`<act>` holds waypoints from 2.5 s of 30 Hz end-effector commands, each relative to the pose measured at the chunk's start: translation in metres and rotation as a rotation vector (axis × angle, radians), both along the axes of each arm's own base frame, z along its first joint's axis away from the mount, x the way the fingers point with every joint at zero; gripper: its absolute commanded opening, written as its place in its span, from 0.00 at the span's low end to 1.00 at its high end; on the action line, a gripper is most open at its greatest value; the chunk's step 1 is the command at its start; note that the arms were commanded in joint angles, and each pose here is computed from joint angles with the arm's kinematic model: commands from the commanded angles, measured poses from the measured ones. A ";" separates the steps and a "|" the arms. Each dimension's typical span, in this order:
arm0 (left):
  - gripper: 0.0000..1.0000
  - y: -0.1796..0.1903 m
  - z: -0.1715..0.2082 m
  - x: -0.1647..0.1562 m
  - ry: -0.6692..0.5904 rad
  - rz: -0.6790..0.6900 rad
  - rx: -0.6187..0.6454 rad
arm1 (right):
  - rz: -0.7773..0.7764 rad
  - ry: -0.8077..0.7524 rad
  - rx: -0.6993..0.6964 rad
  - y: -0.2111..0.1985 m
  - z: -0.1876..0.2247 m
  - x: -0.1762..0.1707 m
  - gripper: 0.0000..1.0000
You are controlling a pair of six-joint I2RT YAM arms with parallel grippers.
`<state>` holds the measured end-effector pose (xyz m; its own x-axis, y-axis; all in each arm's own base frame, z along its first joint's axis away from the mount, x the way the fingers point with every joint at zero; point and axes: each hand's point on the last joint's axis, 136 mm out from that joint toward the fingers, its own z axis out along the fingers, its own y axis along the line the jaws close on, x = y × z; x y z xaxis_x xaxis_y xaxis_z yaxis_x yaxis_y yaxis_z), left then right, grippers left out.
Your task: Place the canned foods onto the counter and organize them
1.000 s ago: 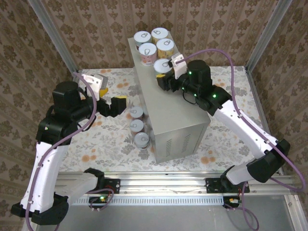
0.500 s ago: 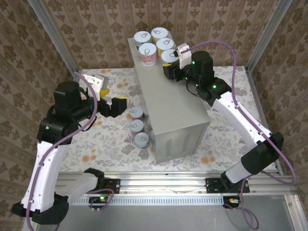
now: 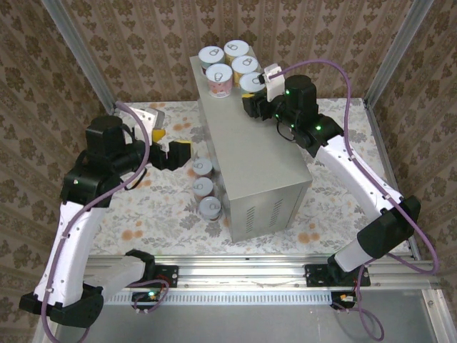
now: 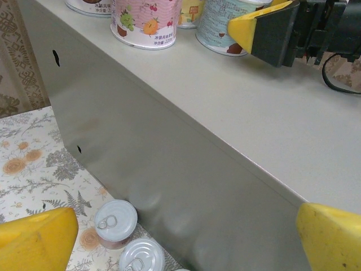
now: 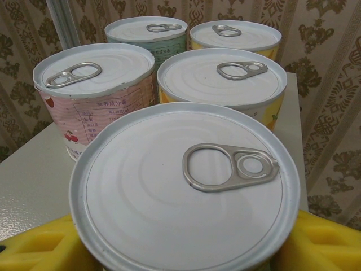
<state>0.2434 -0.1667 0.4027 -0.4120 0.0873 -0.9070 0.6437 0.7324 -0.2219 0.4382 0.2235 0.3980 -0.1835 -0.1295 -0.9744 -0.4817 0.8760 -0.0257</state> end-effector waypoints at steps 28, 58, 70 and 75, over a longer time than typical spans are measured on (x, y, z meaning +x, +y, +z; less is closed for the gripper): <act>1.00 -0.005 0.014 0.003 -0.012 -0.013 -0.059 | 0.023 -0.003 0.004 -0.008 0.001 -0.013 0.78; 1.00 -0.018 0.026 0.005 0.007 -0.031 -0.069 | -0.112 0.015 0.161 -0.115 0.018 0.012 1.00; 1.00 -0.015 0.024 -0.001 0.001 -0.014 -0.060 | 0.017 0.039 0.157 -0.099 0.006 0.039 1.00; 1.00 -0.016 0.025 -0.001 0.000 -0.020 -0.062 | 0.052 0.051 0.165 -0.093 0.003 0.035 1.00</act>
<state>0.2499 -0.1844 0.4192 -0.4184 0.0509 -0.9068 0.6550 0.7086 -0.2624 0.4776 0.1235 0.3846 -0.2736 0.0208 -0.9616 -0.4715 0.8685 0.1530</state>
